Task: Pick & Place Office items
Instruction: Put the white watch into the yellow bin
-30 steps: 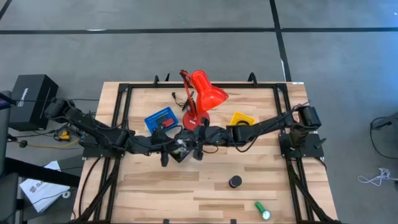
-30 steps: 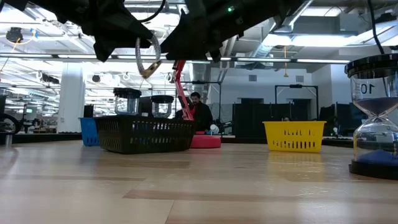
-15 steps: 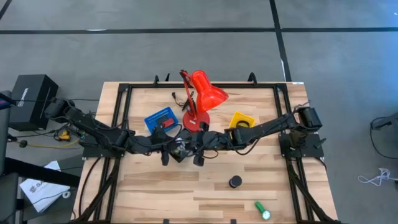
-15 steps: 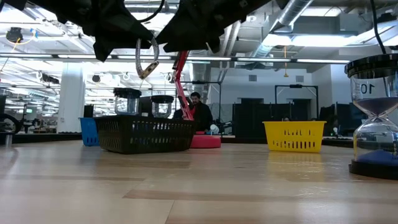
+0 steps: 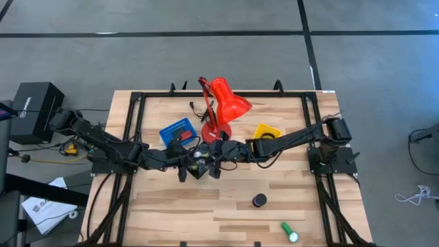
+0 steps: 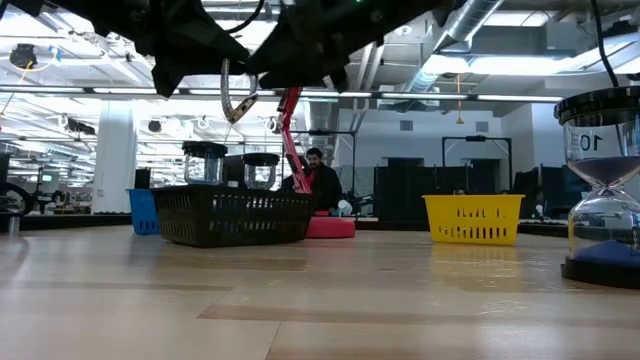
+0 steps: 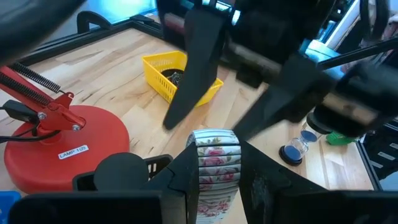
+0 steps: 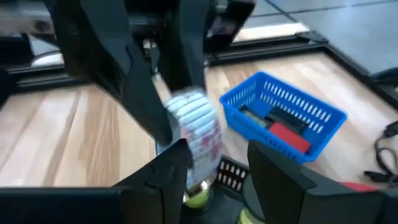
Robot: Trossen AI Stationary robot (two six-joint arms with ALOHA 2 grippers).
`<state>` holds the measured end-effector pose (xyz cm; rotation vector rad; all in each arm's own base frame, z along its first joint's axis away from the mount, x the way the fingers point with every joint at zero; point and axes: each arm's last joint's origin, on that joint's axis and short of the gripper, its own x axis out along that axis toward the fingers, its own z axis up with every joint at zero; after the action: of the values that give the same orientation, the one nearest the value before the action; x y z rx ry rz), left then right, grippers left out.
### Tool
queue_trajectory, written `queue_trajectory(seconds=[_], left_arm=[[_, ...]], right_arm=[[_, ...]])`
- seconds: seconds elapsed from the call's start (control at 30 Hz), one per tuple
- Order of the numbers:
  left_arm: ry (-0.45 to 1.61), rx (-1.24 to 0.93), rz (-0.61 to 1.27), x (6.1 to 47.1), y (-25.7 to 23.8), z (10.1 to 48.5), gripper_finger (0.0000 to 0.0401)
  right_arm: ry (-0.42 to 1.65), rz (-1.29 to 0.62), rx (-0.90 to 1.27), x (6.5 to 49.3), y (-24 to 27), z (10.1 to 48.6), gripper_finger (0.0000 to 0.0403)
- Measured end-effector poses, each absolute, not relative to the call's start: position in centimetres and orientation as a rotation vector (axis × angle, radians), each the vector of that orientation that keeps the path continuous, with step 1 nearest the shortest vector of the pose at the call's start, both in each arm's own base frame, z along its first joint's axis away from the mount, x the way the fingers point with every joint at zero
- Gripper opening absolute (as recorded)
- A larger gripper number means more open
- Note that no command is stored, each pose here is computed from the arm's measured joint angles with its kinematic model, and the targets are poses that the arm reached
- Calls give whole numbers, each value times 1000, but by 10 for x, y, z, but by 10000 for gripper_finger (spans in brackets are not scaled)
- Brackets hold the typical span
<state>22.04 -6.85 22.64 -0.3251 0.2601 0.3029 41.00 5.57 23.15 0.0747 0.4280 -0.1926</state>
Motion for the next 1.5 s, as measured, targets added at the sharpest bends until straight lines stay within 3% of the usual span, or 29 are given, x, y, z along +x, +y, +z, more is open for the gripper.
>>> queue_trajectory(seconds=[0.37, 0.77, 1.03, 1.3, 1.5], left_arm=[[254, -328, 302, 221, -69, 227, 79], [255, -328, 302, 221, -69, 227, 84], [252, -332, 297, 221, -69, 227, 120], [251, -331, 300, 221, -69, 227, 143], [252, -330, 300, 221, -69, 227, 148]], right_arm=[[403, -211, 83, 416, 48, 224, 150], [404, -216, 76, 416, 45, 224, 61], [405, -219, 75, 416, 45, 224, 10], [427, -215, 47, 415, 45, 223, 25], [504, -219, 26, 404, 43, 231, 7]])
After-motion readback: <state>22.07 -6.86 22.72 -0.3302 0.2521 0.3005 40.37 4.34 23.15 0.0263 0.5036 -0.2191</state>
